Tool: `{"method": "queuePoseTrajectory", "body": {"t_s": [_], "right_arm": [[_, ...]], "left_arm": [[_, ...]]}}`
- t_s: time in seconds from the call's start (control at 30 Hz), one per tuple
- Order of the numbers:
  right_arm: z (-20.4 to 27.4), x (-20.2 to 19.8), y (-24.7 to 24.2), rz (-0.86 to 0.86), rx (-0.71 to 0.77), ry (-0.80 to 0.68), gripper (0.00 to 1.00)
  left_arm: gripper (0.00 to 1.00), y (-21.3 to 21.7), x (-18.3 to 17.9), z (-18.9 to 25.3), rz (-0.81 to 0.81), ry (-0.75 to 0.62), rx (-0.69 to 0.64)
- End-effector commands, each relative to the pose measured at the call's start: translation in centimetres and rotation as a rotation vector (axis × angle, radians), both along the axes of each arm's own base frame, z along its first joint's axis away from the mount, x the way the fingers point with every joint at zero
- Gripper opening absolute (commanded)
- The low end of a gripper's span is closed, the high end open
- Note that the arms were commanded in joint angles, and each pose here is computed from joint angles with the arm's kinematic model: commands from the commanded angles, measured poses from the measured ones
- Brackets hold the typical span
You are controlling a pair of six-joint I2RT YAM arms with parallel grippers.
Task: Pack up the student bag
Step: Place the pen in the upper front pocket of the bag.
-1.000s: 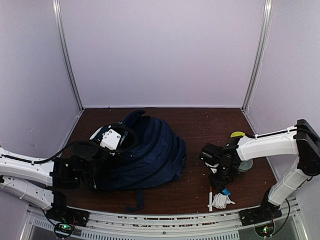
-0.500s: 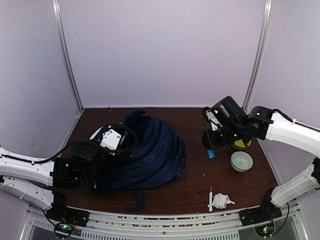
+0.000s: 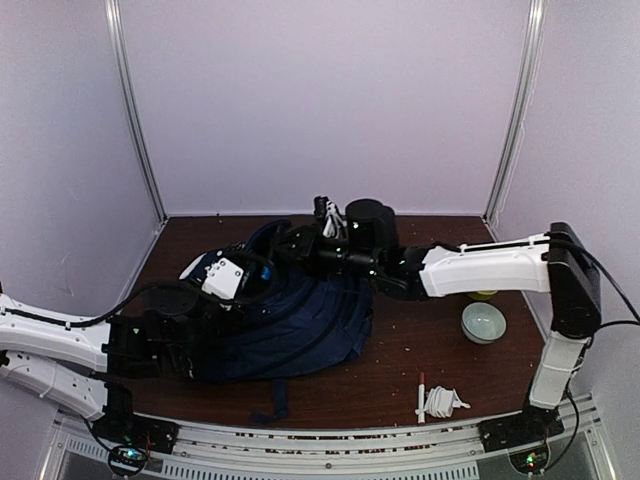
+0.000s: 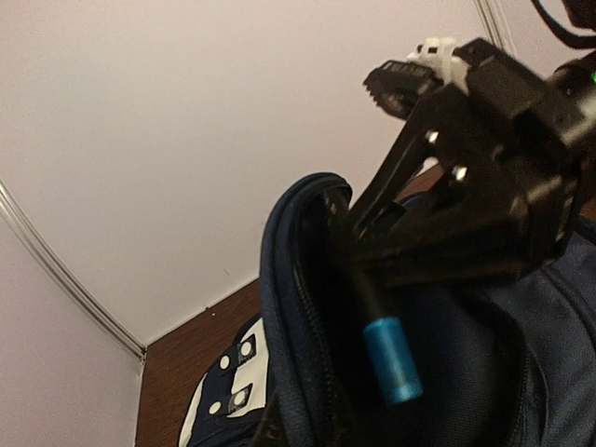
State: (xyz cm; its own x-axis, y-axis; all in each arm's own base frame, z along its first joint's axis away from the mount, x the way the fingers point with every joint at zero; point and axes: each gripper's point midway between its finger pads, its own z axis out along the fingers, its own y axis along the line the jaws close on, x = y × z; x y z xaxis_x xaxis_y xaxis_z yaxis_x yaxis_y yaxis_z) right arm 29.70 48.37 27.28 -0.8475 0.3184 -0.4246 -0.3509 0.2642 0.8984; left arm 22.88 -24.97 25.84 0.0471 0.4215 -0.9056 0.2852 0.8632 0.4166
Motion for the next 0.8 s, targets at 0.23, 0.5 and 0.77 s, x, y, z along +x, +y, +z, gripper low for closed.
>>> {"method": "queuePoseTrajectory", "body": {"t_s": [0.23,0.5,0.77], "right_arm": [[-3.7,-2.7,3.4,0.119,-0.033,0.172,0.30],[-1.3,-2.4,1.1,0.092,-0.248,-0.059,0.54],[-0.1,-3.3,-9.6,-0.004,-0.762,-0.334,0.55]], "left_arm": [[0.00,1.7,0.8,4.1,0.082,-0.058,-0.142],[0.00,1.6,0.8,4.1,0.077,-0.052,-0.142],[0.00,1.9,0.8,4.0,0.083,-0.048,-0.145]]}}
